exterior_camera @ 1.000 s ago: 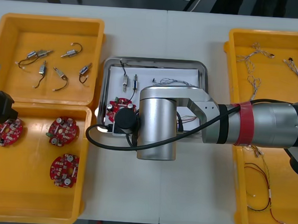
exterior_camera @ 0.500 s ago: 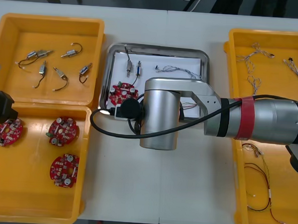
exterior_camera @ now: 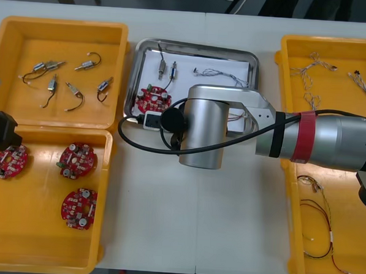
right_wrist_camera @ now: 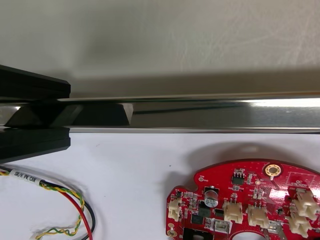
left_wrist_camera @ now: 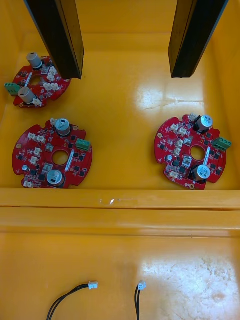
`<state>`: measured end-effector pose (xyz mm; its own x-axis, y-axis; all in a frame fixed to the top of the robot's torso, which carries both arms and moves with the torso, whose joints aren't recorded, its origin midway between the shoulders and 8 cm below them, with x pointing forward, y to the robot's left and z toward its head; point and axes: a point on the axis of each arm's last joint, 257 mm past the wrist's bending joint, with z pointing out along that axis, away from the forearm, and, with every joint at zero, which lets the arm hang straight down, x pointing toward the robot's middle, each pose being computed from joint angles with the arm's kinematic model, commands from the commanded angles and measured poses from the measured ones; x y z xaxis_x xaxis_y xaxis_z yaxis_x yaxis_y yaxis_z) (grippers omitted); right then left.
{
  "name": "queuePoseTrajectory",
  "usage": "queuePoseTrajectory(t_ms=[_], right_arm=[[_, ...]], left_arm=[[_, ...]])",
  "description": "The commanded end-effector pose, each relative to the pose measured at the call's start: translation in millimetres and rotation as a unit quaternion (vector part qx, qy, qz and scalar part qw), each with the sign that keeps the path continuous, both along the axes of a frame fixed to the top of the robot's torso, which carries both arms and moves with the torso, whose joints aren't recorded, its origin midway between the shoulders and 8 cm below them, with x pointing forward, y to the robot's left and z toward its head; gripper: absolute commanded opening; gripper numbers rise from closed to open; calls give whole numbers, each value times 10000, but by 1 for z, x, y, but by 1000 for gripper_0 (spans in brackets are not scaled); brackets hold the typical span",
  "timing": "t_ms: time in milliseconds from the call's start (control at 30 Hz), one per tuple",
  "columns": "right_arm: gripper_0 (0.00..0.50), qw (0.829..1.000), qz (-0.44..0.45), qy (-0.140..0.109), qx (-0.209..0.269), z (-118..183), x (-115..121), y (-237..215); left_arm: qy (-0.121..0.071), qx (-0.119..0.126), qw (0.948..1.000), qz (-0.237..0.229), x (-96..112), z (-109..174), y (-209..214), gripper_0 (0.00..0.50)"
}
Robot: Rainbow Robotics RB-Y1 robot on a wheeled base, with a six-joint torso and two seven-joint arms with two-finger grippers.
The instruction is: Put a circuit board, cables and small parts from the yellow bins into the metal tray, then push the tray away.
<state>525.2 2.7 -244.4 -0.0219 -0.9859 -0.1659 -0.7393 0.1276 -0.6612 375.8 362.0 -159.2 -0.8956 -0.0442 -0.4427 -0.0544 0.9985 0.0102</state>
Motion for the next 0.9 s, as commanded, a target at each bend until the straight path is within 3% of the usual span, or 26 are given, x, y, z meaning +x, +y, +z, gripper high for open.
queuePoseTrajectory(t_ms=[33,667,900], right_arm=[[9,9992,-91,-295,-238,21,32,-30],[0,9983,175,-540,-136,36,47,-33],[0,9950,568,-793,-229,40,49,-18]], left_arm=[[-122,323,9994,31,-4,14,20,500],[-122,323,9994,31,-4,14,20,500],[-122,323,9994,31,-4,14,20,500]])
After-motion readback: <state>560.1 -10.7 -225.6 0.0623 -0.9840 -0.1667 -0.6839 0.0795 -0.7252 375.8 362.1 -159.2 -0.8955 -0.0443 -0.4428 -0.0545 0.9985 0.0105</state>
